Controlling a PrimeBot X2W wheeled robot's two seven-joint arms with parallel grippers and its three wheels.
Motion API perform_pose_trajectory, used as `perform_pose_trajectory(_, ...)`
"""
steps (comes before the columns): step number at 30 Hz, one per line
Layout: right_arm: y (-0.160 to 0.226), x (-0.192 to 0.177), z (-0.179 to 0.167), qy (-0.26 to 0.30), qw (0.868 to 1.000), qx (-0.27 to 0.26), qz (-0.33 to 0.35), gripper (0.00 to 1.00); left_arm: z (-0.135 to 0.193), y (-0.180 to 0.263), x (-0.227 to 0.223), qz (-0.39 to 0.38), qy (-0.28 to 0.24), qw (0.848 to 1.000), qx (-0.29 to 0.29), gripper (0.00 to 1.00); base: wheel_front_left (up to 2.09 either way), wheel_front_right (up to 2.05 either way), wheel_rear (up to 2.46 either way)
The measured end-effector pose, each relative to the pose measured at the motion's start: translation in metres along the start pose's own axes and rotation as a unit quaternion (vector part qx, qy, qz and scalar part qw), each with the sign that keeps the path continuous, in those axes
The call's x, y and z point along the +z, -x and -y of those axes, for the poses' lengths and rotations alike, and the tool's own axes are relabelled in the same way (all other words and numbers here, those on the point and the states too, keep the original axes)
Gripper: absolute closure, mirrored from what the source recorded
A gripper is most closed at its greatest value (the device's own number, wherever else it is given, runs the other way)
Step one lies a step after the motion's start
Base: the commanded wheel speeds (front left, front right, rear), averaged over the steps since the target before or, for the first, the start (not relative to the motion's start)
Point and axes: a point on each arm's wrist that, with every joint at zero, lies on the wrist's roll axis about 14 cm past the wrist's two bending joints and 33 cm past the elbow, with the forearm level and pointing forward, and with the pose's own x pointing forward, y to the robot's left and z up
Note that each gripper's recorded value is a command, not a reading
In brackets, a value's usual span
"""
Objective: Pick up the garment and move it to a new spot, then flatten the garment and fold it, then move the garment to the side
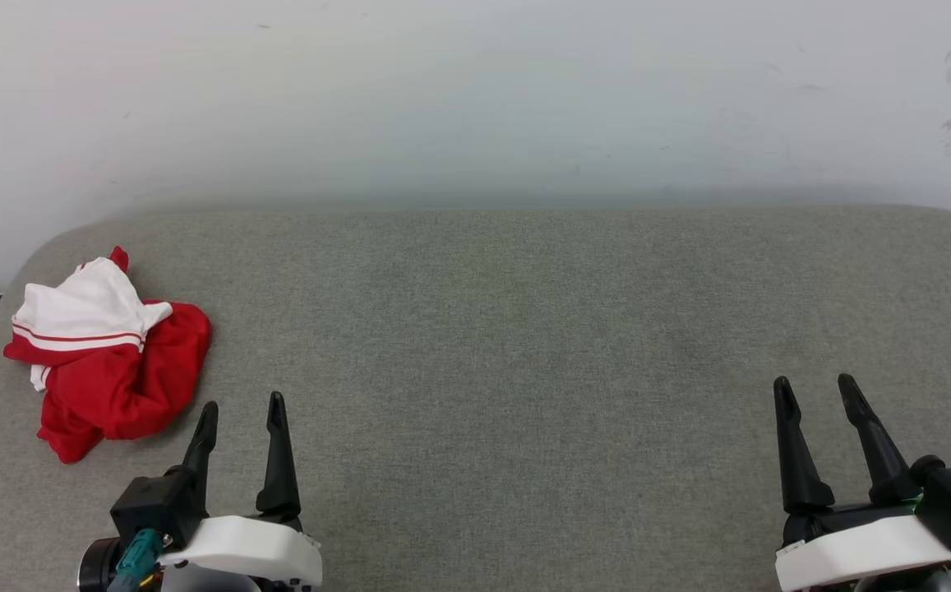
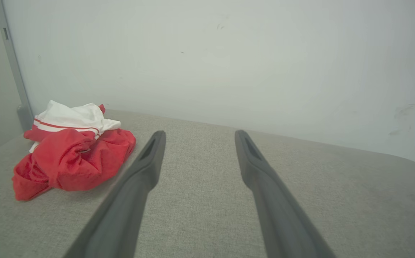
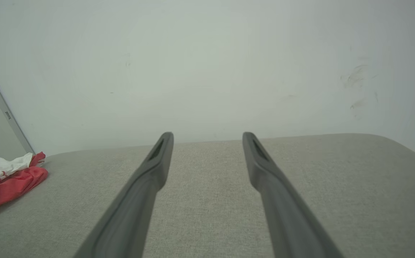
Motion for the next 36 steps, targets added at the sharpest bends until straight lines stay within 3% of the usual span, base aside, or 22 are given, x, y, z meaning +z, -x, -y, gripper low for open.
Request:
perform_pose_trajectory(30, 0.006, 0.0, 0.004, 0.029, 1.0, -0.003, 0.011, 0.0, 0.002, 0.007, -0.002, 0.015, -0.059, 0.998, -0.019, 0.0, 0.0, 0.0, 0.0)
perform_pose_trajectory(36, 0.008, -0.004, 0.008, 0.012, 1.0, -0.011, 0.008, 0.0, 0.001, 0.008, -0.006, 0.009, -0.032, 0.999, -0.016, 0.0, 0.0, 0.0, 0.0)
